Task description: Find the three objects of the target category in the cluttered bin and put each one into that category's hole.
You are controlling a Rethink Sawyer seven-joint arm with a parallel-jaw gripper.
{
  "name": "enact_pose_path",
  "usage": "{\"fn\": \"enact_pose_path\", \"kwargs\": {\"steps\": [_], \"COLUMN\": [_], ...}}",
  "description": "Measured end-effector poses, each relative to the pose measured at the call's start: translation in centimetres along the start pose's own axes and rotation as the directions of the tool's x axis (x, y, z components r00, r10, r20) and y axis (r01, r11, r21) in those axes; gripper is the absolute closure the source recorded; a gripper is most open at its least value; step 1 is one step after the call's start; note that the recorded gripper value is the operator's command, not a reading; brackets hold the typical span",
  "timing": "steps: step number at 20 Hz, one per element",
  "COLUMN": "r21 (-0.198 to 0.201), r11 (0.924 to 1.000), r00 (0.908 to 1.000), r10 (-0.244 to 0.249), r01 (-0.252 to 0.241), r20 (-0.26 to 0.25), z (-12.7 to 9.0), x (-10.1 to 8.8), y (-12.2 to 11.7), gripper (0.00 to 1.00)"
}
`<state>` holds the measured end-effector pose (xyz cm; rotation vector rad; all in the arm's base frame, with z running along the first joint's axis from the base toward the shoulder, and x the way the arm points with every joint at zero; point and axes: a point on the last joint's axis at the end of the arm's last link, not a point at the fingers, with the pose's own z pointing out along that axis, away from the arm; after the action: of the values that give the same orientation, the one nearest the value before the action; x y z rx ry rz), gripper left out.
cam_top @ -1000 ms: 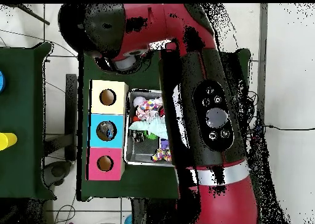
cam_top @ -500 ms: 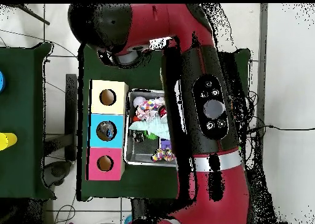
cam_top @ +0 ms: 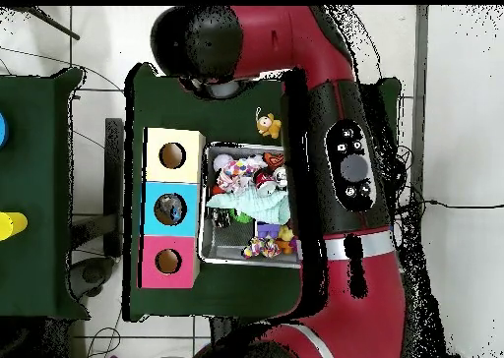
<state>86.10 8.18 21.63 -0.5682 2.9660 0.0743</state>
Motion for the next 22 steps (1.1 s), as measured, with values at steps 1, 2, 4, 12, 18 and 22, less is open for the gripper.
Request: {"fn": "enact_pose_path", "kwargs": {"steps": [1, 2, 4, 12, 18, 22], "r21": [0.003, 0.006, 0.008, 0.000, -0.017, -0.034], "r11": [1.0000, 0.9999, 0.9997, 0.9995, 0.9997, 0.9994], "r00": [0.9997, 0.9993, 0.9984, 0.9983, 0.9996, 0.9947], "r10": [0.008, 0.013, 0.021, 0.032, 0.019, -0.015], "r01": [-0.008, -0.013, -0.021, -0.032, -0.020, 0.012], "r20": [0.022, 0.035, 0.053, 0.050, -0.022, -0.101], "z": [0.5, 0.7, 1.2, 2.7, 3.6, 4.6], "x": [0.0, 0.0, 0.1, 1.3, 2.5, 3.8], "y": [-0.7, -1.1, -1.9, -3.1, -3.0, -2.8], "gripper": [0.00, 0.00, 0.00, 0.00, 0.00, 0.00]}}
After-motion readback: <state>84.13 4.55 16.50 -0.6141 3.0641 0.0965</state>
